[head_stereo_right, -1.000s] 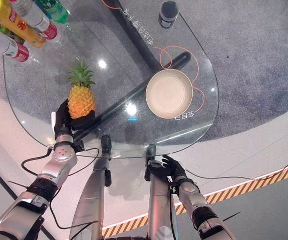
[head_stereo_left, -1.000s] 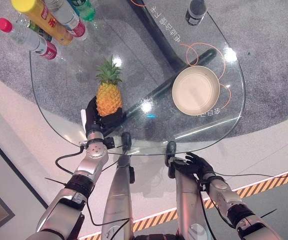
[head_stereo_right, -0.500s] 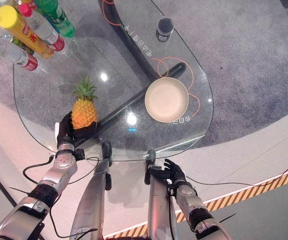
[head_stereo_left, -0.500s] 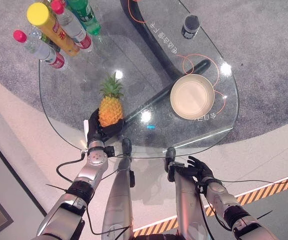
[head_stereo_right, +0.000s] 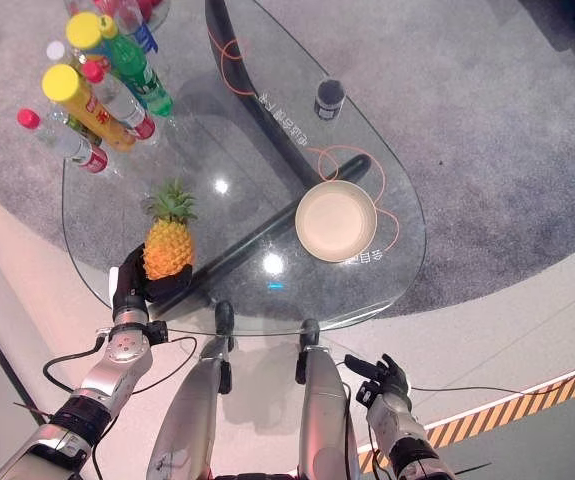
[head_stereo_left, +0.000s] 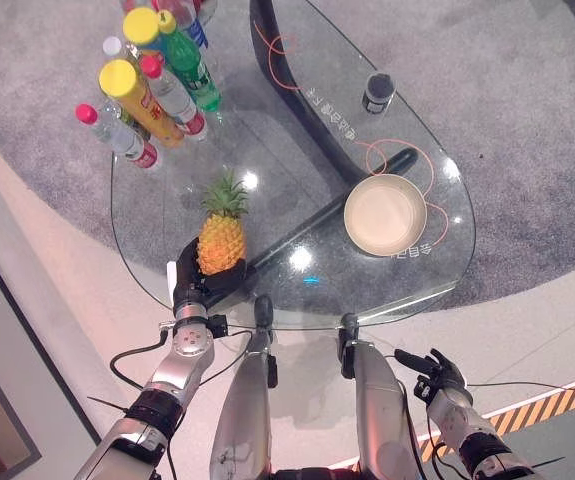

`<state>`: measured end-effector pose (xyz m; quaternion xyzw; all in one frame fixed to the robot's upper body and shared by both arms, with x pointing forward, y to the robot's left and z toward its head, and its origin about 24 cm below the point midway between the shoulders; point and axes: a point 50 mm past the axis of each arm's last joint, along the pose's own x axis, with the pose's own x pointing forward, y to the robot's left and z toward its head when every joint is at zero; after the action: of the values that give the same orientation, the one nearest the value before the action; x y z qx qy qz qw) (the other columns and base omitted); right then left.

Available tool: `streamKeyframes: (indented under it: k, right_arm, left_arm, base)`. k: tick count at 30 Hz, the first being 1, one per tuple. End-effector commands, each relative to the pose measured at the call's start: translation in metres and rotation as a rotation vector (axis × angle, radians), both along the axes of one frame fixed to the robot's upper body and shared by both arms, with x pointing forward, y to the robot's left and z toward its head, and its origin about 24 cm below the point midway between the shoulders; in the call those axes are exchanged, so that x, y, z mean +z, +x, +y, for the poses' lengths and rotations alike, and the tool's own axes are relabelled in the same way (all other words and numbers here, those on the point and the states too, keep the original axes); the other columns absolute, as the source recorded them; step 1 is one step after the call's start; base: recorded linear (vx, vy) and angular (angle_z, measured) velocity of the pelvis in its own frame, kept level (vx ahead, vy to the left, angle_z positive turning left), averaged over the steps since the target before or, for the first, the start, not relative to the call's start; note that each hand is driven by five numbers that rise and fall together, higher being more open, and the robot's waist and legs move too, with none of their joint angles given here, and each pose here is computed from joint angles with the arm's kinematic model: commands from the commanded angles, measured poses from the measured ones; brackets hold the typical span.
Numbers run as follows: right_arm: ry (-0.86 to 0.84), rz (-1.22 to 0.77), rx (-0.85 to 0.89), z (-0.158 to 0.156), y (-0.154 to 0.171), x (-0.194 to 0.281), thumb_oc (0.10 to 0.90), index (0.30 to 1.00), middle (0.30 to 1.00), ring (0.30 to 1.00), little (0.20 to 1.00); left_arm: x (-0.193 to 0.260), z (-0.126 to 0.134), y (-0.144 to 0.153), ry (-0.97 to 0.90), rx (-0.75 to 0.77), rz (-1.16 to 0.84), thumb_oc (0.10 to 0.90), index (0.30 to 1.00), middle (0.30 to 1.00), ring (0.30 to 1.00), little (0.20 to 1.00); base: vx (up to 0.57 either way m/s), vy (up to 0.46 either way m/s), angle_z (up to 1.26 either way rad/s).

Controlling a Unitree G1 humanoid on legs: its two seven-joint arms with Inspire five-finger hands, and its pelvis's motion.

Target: Pick up the fruit to the plate

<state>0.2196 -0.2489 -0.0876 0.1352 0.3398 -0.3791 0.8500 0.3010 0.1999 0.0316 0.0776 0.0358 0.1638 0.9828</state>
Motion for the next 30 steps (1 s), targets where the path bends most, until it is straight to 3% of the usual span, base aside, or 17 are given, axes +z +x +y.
streamKeyframes:
  k: [1,9,11,15,18,20,22,25,30]
  right_arm:
    - [-0.106,-0.049,-0.222,-0.026,-0.016,0.011,0.8,0.9,0.9,0.9,0.9]
    - [-0.193,-0.431,-0.253,-0.009,0.017,0.078,0.8,0.9,0.9,0.9,0.9]
    - [-0.182,-0.63,-0.211,0.004,0.027,0.113,0.8,0.9,0.9,0.9,0.9]
    - [-0.192,-0.801,-0.134,0.015,0.03,0.139,0.8,0.9,0.9,0.9,0.9]
    - [-0.179,-1.065,0.072,0.036,0.034,0.177,0.8,0.9,0.9,0.9,0.9]
    - [-0.171,-1.091,0.101,0.038,0.034,0.18,0.8,0.9,0.9,0.9,0.9]
    - [-0.05,-1.262,0.436,0.063,0.037,0.202,0.8,0.9,0.9,0.9,0.9]
    - [0.058,-1.323,0.624,0.081,0.036,0.209,0.8,0.9,0.9,0.9,0.9]
    - [0.17,-1.352,0.738,0.099,0.036,0.211,0.8,0.9,0.9,0.9,0.9]
  left_arm:
    - [0.056,0.01,0.004,0.038,0.036,-0.312,0.1,0.3,0.3,0.3,0.2]
    - [0.059,0.003,-0.011,0.031,-0.034,-0.352,0.1,0.3,0.3,0.3,0.2]
    - [0.061,-0.001,-0.017,0.046,-0.062,-0.38,0.1,0.3,0.3,0.3,0.2]
    - [0.062,-0.003,-0.021,0.082,-0.091,-0.406,0.1,0.3,0.3,0.3,0.2]
    - [0.069,-0.007,-0.026,0.134,-0.133,-0.456,0.1,0.3,0.3,0.3,0.2]
    - [0.07,-0.007,-0.026,0.138,-0.136,-0.461,0.1,0.3,0.3,0.3,0.2]
    - [0.078,-0.011,-0.026,0.17,-0.188,-0.499,0.1,0.3,0.3,0.3,0.2]
    - [0.081,-0.017,-0.027,0.18,-0.244,-0.508,0.1,0.3,0.3,0.3,0.2]
    - [0.086,-0.024,-0.029,0.194,-0.313,-0.533,0.1,0.3,0.3,0.3,0.2]
  base:
    - [0.0,0.0,0.0]
    - [0.0,0.0,0.0]
    - [0.0,0.0,0.0]
    - [0.0,0.0,0.0]
    - [0.0,0.0,0.0]
    - [0.0,0.0,0.0]
    - [0.0,0.0,0.0]
    - [0.0,-0.011,0.0]
    - [0.0,-0.02,0.01]
